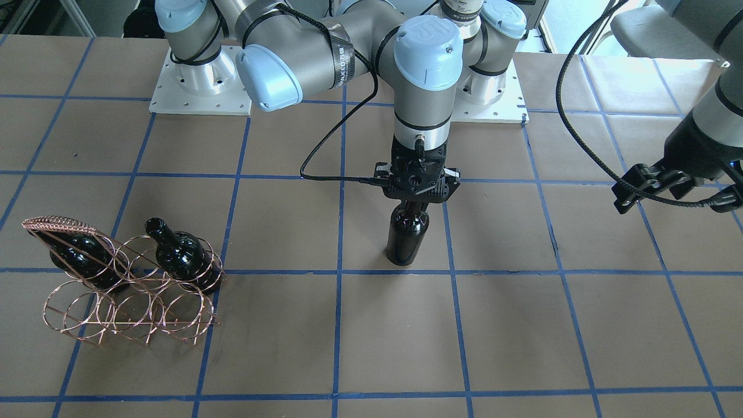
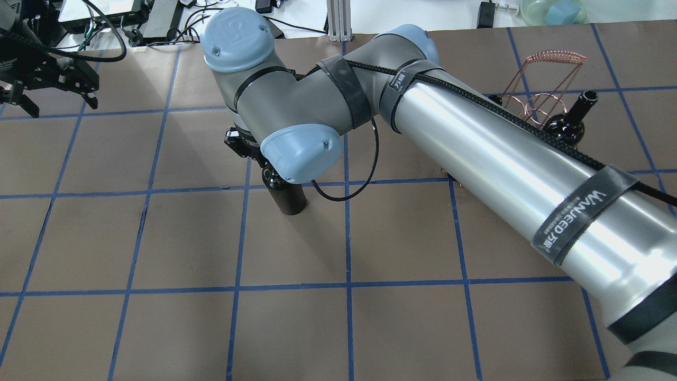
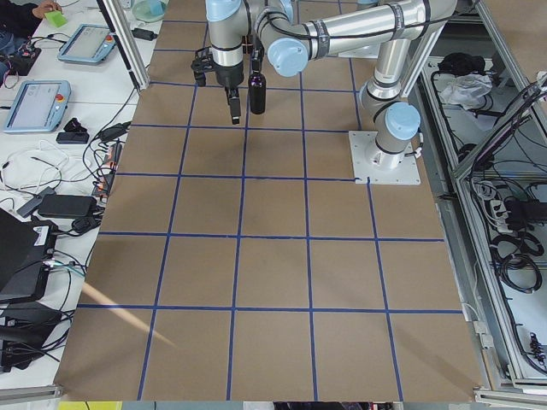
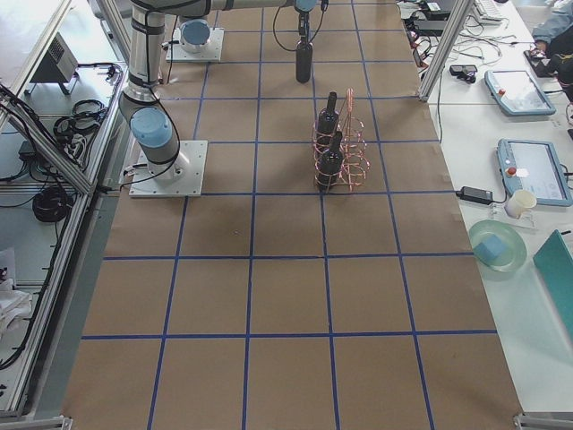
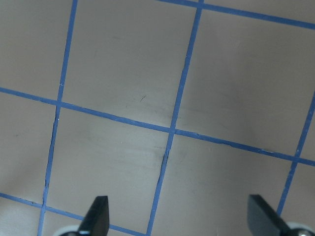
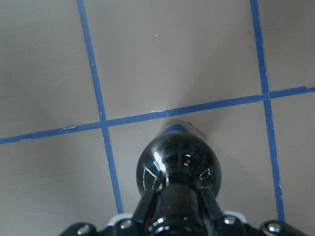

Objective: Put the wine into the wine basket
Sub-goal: 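Lift the bottle with the right gripper and carry it to the rack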

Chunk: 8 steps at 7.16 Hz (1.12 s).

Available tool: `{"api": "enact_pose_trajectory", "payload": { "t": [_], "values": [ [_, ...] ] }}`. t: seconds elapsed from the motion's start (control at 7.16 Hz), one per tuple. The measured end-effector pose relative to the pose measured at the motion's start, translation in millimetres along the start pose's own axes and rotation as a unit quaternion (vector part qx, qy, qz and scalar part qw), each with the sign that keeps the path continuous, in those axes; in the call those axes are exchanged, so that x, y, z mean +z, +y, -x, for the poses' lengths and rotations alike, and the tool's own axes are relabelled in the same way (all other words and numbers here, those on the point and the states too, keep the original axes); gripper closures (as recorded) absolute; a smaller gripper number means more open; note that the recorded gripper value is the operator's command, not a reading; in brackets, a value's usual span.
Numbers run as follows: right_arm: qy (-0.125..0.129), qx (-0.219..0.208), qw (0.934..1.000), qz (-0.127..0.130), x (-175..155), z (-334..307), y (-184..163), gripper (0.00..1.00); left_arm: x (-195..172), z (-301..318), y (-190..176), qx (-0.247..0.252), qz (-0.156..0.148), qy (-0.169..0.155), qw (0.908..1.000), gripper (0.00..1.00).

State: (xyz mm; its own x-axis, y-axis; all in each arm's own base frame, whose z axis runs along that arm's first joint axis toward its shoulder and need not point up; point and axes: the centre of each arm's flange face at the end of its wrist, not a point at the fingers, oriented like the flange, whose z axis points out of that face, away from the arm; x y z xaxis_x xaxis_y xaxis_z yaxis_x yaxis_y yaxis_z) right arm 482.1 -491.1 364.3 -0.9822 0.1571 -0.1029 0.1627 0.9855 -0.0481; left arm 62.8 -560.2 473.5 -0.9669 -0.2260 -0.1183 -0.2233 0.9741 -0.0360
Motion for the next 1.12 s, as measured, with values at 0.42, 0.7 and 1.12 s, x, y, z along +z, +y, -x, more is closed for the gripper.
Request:
{"api": "enact_pose_trajectory", "payload": {
  "t": [0.42, 0.7, 1.12],
  "values": [
    [-0.001, -0.011, 0.9999, -0.005, -23.5, -8.0, 1.4, 0.97, -3.6, -0.8, 1.7, 0.0, -0.003, 0.0, 1.0, 0.0],
    [-0.003, -0.032, 0.9994, -0.012, -79.7, -36.6, 3.6, 1.0, -12.5, -9.2, 6.8, -0.001, -0.01, 0.006, 0.9999, 0.0],
    [0.008, -0.052, 0.9986, -0.009, -148.4, -116.7, -19.0, 1.0, -30.4, -63.2, 20.7, 0.035, -0.028, 0.064, 0.997, 0.0]
  ]
}}
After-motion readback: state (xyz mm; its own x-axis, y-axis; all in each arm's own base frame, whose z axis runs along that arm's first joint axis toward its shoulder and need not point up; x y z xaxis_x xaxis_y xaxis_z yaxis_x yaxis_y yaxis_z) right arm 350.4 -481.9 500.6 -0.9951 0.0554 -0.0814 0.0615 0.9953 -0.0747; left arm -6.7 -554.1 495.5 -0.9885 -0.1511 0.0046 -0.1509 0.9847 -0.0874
